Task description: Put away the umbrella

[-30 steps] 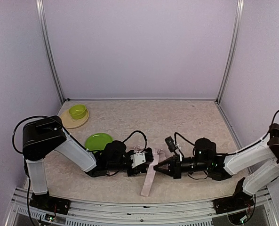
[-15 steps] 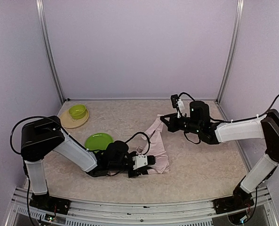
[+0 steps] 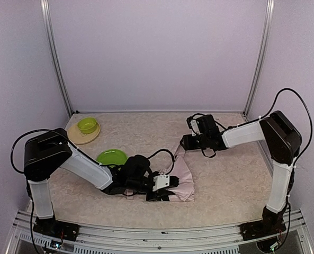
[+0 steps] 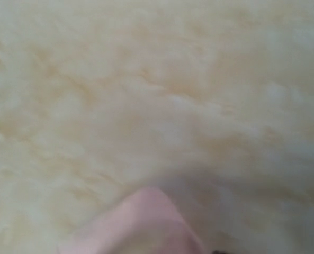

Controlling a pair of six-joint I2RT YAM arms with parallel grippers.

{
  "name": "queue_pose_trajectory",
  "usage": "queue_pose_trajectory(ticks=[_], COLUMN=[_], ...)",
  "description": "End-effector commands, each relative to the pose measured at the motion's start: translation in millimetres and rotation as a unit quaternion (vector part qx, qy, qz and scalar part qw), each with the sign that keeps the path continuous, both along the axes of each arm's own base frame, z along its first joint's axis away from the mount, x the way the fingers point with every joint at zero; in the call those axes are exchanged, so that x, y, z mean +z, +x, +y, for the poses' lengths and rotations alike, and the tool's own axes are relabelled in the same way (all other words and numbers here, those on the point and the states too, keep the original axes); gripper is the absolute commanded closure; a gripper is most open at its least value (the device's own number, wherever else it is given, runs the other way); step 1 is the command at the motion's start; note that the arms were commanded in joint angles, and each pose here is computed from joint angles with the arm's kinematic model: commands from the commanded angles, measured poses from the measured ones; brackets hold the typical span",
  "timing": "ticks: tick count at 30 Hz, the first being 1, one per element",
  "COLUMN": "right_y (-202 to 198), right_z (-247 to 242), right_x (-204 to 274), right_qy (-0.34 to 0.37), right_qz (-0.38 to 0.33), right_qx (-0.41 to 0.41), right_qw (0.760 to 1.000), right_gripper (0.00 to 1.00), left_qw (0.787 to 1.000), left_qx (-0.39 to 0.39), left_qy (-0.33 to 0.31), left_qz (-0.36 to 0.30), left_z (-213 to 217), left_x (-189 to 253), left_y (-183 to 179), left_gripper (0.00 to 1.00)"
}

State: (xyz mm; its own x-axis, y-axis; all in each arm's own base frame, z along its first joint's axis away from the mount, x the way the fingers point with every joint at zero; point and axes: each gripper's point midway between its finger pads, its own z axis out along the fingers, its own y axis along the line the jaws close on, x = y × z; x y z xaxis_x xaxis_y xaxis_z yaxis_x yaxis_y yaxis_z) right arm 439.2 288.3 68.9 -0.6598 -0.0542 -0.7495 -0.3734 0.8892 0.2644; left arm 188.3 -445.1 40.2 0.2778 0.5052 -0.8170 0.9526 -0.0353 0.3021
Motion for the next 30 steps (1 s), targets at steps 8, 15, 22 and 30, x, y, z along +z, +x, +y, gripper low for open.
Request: queue_pose_trajectory(ticks=[8, 15, 22, 30], right_y=[-82, -211, -261, -262], right_z=[-32, -19, -24, 21], right_x=[91, 102, 88, 33], right_qy=[-0.035, -0.101, -0.185, -0.292], right_qz=[-0.066, -0.209, -0.339, -0.307], right_qx=[0.177, 0.354, 0.432, 0.493], right_qw=[0.981, 0.906, 0.815, 0.76], right_gripper=[0.0, 0.02, 0.0, 0.0], left_qw=[0.91, 0.845, 0.81, 0.807], left_qx=[0.017, 0.045, 0.066, 0.085], left_qy=[0.223, 0.254, 0.254, 0.268], left_qz=[0.35, 0.469, 0.525, 0.52], left_z=[48, 67, 69, 72], left_x=[-104, -120, -120, -123], left_y=[-22, -28, -23, -21], left_gripper=[0.91, 0.92, 0.93, 0.94])
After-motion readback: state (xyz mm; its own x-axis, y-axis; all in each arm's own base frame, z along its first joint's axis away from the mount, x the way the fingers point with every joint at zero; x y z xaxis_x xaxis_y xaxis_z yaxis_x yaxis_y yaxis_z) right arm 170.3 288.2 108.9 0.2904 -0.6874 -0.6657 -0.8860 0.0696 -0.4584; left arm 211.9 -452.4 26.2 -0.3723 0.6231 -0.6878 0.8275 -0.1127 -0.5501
